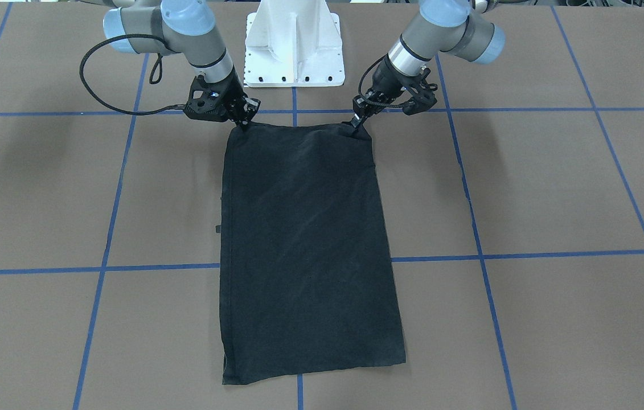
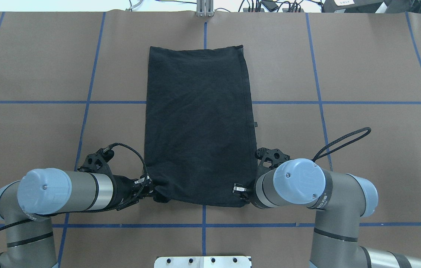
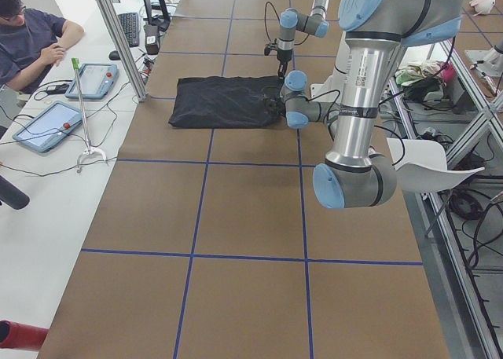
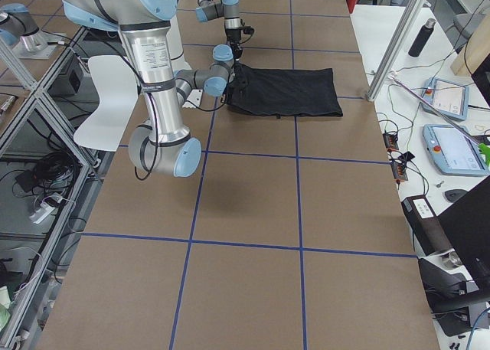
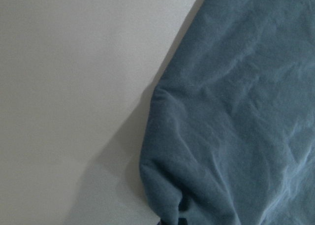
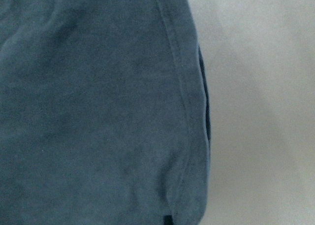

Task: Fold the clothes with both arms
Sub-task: 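Grasp the shirt's two nearest corners with both grippers, then lift the near end with both grippers and fold it away from the robot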

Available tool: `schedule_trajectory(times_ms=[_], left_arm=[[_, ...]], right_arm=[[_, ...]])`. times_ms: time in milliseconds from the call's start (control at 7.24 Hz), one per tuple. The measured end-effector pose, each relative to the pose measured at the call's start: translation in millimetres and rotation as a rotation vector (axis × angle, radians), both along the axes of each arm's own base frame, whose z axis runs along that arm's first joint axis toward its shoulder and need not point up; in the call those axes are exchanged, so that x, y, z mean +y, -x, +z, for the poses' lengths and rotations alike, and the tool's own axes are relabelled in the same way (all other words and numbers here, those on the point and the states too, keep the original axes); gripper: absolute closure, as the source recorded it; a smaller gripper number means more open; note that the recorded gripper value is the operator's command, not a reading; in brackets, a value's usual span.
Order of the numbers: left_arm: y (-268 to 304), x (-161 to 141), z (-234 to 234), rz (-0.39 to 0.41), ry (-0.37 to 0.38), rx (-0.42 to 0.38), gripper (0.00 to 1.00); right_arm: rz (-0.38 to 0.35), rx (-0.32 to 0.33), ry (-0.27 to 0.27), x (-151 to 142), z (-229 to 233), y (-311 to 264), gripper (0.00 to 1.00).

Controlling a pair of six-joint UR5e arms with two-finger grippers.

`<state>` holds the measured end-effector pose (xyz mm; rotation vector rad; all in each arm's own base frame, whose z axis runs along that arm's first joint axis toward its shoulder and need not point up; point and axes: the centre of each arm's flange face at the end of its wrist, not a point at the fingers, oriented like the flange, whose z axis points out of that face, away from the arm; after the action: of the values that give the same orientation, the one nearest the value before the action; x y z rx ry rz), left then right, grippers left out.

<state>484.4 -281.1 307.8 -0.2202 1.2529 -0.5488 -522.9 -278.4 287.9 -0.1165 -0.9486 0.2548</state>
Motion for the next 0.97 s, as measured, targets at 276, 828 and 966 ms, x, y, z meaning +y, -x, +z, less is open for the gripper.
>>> schedule_trajectory(times_ms=[276, 828, 966], left_arm=[[12.5, 5.1, -13.8, 0.007, -0.006, 0.023, 1.0], [17.7, 39.0, -31.3, 0.117, 0.028, 0.012, 1.0], [15.6, 54.0, -34.3, 0.152, 0.038, 0.014, 1.0]], right_arm=[[-0.066, -0.024, 0.05, 8.8, 0.6, -14.1, 1.0], [-0.256, -0.063, 0.169, 49.3, 9.3, -57.4, 1.0], [-0.288, -0.079, 0.188, 57.4, 5.6, -71.5, 1.0]])
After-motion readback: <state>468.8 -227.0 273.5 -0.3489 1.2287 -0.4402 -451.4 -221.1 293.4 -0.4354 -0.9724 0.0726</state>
